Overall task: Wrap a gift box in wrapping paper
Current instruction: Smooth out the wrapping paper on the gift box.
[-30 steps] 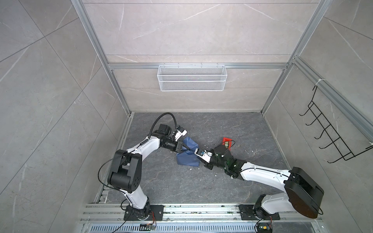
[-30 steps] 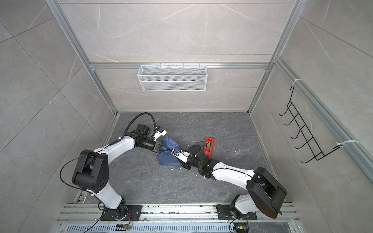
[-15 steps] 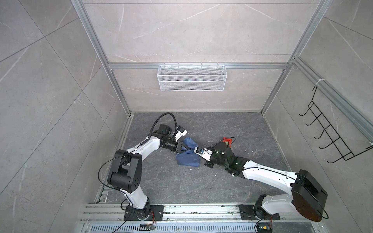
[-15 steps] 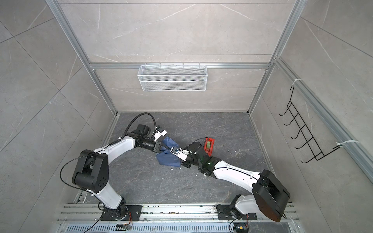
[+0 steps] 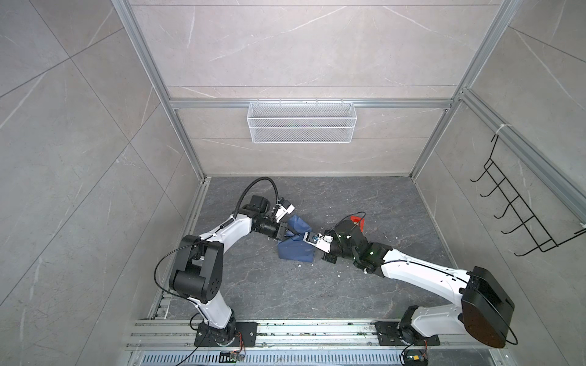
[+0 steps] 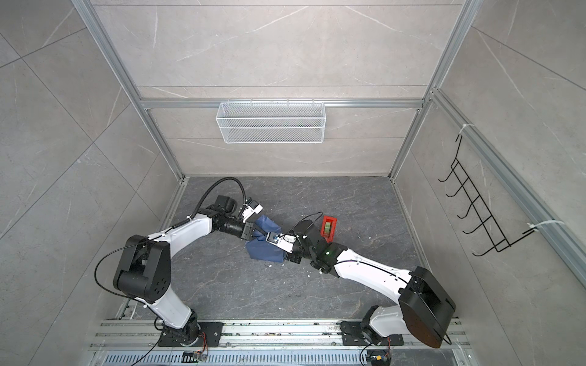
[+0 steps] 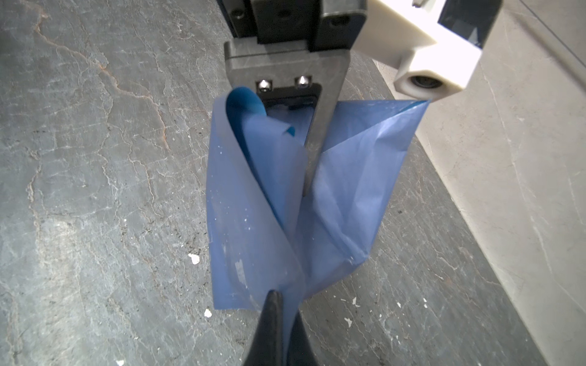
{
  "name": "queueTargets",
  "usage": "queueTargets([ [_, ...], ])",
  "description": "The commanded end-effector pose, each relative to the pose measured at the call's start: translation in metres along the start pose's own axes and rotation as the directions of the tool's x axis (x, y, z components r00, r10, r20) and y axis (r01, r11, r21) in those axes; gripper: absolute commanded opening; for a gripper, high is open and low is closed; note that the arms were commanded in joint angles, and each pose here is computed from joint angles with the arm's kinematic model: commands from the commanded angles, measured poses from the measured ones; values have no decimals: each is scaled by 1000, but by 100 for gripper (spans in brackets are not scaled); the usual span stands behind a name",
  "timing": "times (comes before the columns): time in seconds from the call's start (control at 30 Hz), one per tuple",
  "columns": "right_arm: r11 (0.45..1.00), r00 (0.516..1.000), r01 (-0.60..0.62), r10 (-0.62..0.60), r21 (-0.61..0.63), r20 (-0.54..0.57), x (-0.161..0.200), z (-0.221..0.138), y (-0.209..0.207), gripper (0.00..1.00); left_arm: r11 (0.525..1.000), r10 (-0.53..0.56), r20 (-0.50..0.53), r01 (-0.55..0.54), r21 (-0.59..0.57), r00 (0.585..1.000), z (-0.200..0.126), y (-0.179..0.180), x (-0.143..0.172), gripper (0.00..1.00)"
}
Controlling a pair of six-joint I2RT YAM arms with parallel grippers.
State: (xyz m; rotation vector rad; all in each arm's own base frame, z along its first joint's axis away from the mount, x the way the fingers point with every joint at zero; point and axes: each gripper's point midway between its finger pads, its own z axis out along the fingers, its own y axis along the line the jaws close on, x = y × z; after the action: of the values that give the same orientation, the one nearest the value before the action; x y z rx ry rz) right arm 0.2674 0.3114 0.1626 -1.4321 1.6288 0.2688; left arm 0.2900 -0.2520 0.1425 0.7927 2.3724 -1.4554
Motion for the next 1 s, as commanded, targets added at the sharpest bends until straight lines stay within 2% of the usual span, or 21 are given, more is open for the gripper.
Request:
queueTargets([
  [0.0,999,999,26,-28,41,47,-23,-13,-14,0,998,-29,-58,26,-60,998,4,11,17,0],
  [0.27,997,998,17,-23,81,67,-30,-18,-22,1,998,-24,-56,21,-59,998,4,10,16,0],
  [0.4,993,998,0,-6,116,55,-27,-10,-29,2,998,-34,-58,30,-59,998,6,12,19,0],
  [0.57,991,1000,-8,5,132,20,-19,-2,-32,10,998,-19,-49,16,-56,999,4,10,18,0],
  [0.63,989,1000,-9,6,147,17,-17,-3,-34,17,998,-26,-53,23,-59,998,5,11,19,0],
  [0.7,987,1000,-24,23,156,12,-19,-10,-37,26,998,-22,-53,19,-60,998,2,7,16,0],
  [0.77,987,999,-32,31,157,12,-22,-21,-37,31,998,-13,-48,10,-60,999,2,6,16,0],
  [0.9,986,998,-68,67,155,9,-16,-53,-29,34,998,-19,-49,16,-61,999,3,9,18,0],
  [0.97,989,992,-123,124,87,2,-13,-69,-11,35,998,-19,-49,16,-59,999,2,6,15,0],
])
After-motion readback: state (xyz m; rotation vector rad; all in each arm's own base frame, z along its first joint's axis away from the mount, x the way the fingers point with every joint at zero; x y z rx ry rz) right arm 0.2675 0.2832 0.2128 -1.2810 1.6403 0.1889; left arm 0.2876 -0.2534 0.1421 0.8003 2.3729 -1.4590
